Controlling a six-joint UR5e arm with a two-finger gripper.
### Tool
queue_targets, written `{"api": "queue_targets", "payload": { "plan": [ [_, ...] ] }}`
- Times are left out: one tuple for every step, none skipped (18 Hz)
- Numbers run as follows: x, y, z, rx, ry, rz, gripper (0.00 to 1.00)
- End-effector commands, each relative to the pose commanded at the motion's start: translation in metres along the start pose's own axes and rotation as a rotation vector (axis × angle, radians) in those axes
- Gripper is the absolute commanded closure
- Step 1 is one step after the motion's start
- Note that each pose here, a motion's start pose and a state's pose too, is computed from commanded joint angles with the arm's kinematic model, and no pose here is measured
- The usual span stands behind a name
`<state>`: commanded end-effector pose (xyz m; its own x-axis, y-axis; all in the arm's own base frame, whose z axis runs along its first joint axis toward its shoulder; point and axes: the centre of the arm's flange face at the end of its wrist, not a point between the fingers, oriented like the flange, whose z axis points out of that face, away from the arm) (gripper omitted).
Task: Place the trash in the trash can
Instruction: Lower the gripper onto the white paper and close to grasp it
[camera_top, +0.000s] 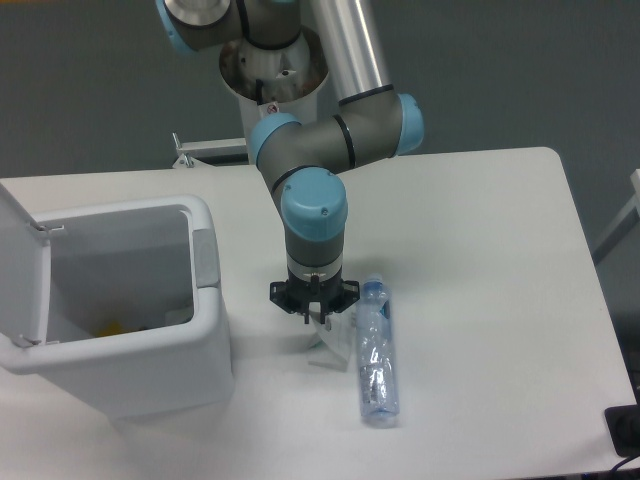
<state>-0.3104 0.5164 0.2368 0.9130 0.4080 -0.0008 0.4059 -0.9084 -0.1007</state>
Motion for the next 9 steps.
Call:
{"api": "queue_targets", "payload": {
  "plan": [
    [0.0, -0.002, -0.003, 0.006, -0.002, -0.001, 1.0],
    [-0.001, -0.003, -0.007, 0.013, -0.003, -0.001, 1.0],
    [-0.001, -0.004, -0.009, 0.019, -0.002, -0.001, 1.0],
    [0.0, -0.004, -0.016, 0.03, -0.003, 0.007, 1.0],
    [-0.001, -0.006, -0.023, 0.043, -0.006, 0.008, 1.0],
    [-0.004, -0.009, -0.039, 0.074, -0.012, 0.006, 1.0],
    [-0.007, -0.013, -0.057, 0.112, -0.012, -0.002, 1.0],
    [-0.01, -0.02, -0.072, 0.15, 0.003, -0.009, 1.0],
    [-0.017, -0.029, -0.1, 0.217, 0.023, -0.03, 1.0]
  ]
}}
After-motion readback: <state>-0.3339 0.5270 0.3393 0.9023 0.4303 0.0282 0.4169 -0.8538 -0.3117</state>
